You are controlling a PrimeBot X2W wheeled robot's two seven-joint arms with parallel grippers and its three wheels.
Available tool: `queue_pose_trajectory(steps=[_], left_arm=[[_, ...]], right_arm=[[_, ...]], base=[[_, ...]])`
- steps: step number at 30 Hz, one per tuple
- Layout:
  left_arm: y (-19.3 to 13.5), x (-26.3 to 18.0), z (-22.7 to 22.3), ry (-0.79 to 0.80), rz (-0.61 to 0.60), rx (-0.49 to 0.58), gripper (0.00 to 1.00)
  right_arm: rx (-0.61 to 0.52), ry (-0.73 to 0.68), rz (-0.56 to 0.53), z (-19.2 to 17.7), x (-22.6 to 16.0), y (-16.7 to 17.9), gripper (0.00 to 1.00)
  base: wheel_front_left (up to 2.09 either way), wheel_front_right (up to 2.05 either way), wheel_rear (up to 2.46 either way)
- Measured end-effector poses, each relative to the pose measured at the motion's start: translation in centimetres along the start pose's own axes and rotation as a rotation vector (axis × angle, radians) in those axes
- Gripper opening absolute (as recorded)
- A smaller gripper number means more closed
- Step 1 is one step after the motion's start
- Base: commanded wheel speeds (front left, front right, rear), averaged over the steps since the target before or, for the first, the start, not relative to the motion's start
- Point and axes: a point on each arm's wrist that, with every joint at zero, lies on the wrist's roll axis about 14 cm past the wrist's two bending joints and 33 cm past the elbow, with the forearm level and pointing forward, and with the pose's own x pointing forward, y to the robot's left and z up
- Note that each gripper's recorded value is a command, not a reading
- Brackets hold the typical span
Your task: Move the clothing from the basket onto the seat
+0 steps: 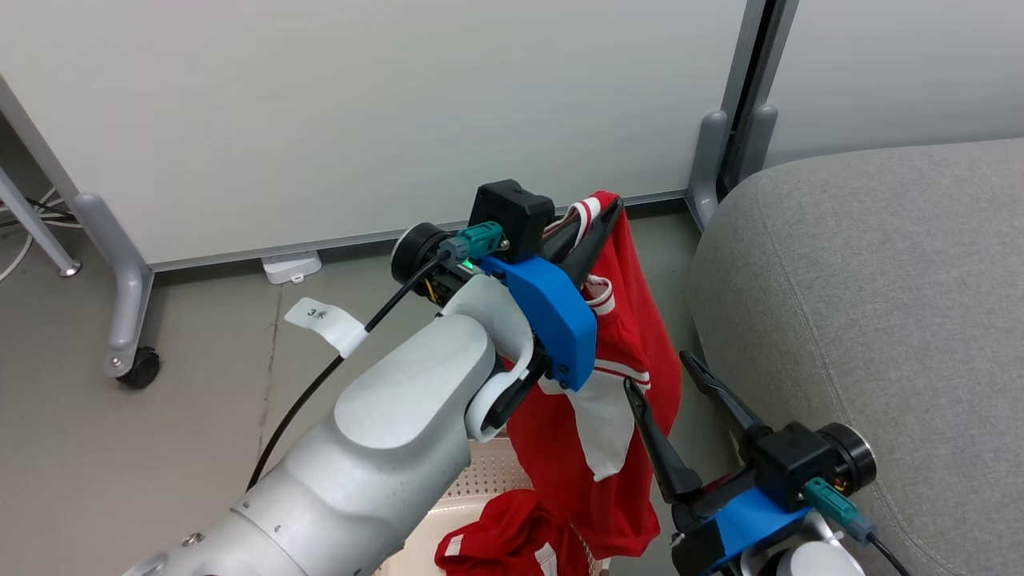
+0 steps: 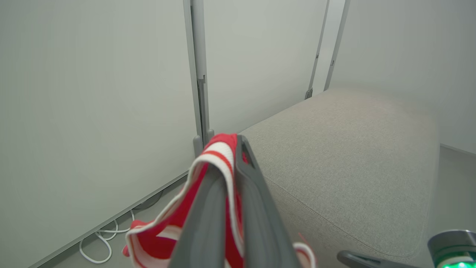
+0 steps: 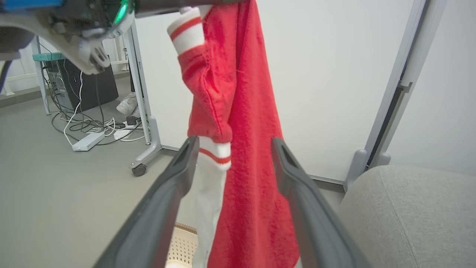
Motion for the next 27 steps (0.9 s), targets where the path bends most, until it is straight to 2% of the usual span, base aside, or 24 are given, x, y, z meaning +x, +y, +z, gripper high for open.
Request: queue_pose_trajectory(steps=[9, 19, 27], left_arm=[[-0.8, -0.1, 0.3, -0.004, -0.018, 0.003, 0.0], [-1.9, -0.5, 0.0, 0.006, -0.04, -0.001, 0.0], [-2.4, -0.7, -0.5, 0.025, -0.046, -0.006, 0.0]], right_arm=[[-0.022, 0.064, 0.038, -0.9, 0.9, 0.8, 1.0], [-0.082, 0.105, 0.043, -0.9, 2.6, 0.2, 1.0], [-0.083, 0.143, 0.018, -1.5, 3.1, -0.9, 1.0]], base=[[0.0, 0.0, 0.0], [0.0, 0.0, 0.0], [0.0, 0.0, 0.0]])
